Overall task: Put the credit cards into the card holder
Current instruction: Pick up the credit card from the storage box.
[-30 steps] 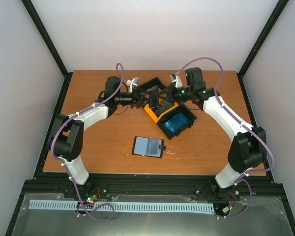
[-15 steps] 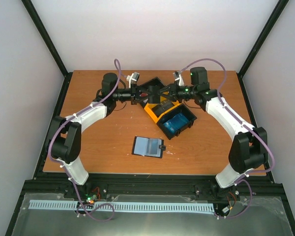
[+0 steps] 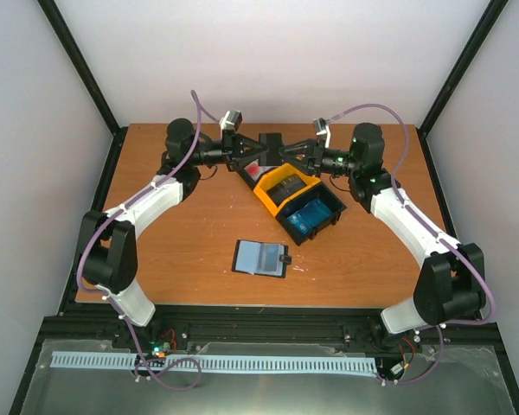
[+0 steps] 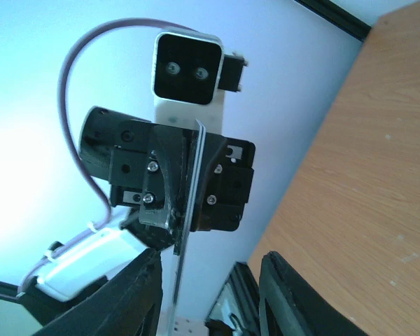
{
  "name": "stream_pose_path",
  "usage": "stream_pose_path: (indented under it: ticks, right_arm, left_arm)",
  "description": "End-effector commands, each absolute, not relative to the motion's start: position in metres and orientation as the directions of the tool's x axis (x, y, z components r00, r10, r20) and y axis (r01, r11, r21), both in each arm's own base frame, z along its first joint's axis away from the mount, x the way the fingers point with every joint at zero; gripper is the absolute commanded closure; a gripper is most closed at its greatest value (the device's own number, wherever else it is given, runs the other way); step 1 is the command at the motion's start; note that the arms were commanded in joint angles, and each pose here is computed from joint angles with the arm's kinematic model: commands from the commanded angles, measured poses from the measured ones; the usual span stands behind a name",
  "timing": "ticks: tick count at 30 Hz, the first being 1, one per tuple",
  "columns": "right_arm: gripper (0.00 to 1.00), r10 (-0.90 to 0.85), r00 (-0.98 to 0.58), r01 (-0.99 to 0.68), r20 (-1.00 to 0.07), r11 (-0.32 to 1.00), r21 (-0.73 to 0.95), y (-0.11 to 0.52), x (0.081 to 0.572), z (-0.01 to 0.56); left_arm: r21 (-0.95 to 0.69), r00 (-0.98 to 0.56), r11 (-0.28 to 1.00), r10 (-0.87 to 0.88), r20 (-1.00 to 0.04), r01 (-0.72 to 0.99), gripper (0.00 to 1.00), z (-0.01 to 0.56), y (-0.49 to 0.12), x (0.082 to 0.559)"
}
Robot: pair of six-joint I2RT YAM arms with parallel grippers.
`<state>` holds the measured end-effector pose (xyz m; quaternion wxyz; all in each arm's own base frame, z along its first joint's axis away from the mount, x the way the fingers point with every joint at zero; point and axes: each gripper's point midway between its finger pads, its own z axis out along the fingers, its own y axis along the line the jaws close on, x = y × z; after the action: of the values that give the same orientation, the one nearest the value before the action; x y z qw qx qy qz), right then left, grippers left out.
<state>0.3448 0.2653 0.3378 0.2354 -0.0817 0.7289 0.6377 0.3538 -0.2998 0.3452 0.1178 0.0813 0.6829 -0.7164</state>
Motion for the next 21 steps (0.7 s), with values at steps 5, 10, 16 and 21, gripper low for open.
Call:
stream_pose_path:
  ticks: [5,10,16,21]
  right_arm:
    - [0.59,0.244,-0.816,-0.536,-0.524,0.022,0.844,0.261,0.332,0.386]
    - [0.59,0.232,-0.826,-0.526,-0.515,0.014,0.85,0.267,0.333,0.383]
    - [0.54,0.205,-0.812,-0.561,-0.546,-0.023,0.827,0.274,0.325,0.394]
    - [0.49,0.2,-0.79,-0.601,-0.579,-0.07,0.796,0.276,0.315,0.405]
  left_arm:
    - [-0.94,-0.958,-0.189,-0.091,-0.27,0.283,0.99,0.415,-0.283,0.345]
    - [-0.942,-0.968,-0.226,-0.102,-0.23,0.248,0.99,0.424,-0.28,0.349]
    - [-0.946,-0.97,-0.218,-0.101,-0.223,0.24,0.99,0.42,-0.281,0.351]
    - [-0.951,-0.973,-0.214,-0.104,-0.206,0.224,0.99,0.414,-0.281,0.353]
